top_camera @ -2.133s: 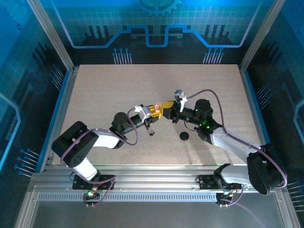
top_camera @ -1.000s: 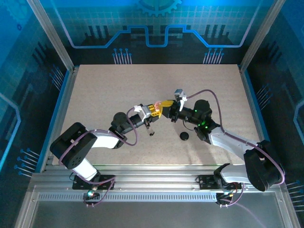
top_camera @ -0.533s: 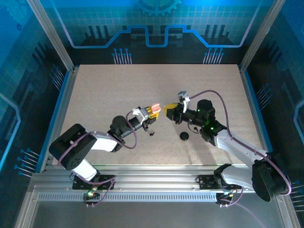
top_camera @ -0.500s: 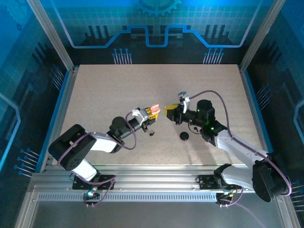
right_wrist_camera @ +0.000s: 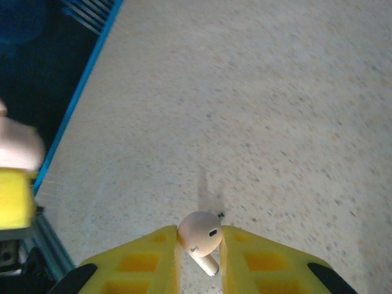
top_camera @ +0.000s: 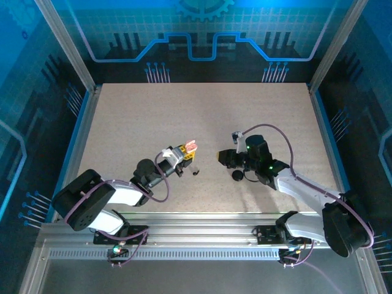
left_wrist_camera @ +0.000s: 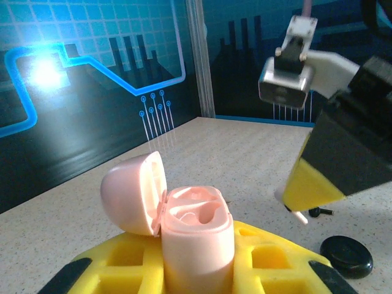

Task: Insert wireless bluetooth earbuds into charging case

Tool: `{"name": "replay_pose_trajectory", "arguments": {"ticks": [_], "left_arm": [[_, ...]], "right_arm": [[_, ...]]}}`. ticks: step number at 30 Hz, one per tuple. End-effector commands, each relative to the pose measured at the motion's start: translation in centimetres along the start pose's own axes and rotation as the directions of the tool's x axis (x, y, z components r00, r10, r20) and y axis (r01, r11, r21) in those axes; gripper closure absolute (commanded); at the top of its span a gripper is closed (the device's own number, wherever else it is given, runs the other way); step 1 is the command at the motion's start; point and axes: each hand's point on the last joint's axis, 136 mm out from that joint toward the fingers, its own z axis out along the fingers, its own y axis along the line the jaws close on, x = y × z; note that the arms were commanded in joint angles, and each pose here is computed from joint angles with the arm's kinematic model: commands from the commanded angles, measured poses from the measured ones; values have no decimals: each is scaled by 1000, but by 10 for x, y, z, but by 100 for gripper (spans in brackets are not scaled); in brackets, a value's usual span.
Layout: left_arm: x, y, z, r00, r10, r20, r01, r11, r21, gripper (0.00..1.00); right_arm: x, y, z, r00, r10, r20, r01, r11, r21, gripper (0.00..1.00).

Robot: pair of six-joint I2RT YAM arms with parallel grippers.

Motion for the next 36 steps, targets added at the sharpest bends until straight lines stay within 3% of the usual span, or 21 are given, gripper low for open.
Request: {"name": "replay_pose_trajectory", "arguments": {"ticks": [1,14,36], "left_arm": [[-10,0,-5,998,42,36,-41,999,-11,84],[-12,-1,-5,998,48,44,-47,999,-5,84],[-14,2,-6,996,74,46,-72,997,-27,84]], "right_arm": [[19,-22,6,994,103,-37,-99,990,103,78],[40,-40,30,974,196,-114,-171,965,198,78],[64,-65,42,945,305,-117,-252,908,334,78]]}}
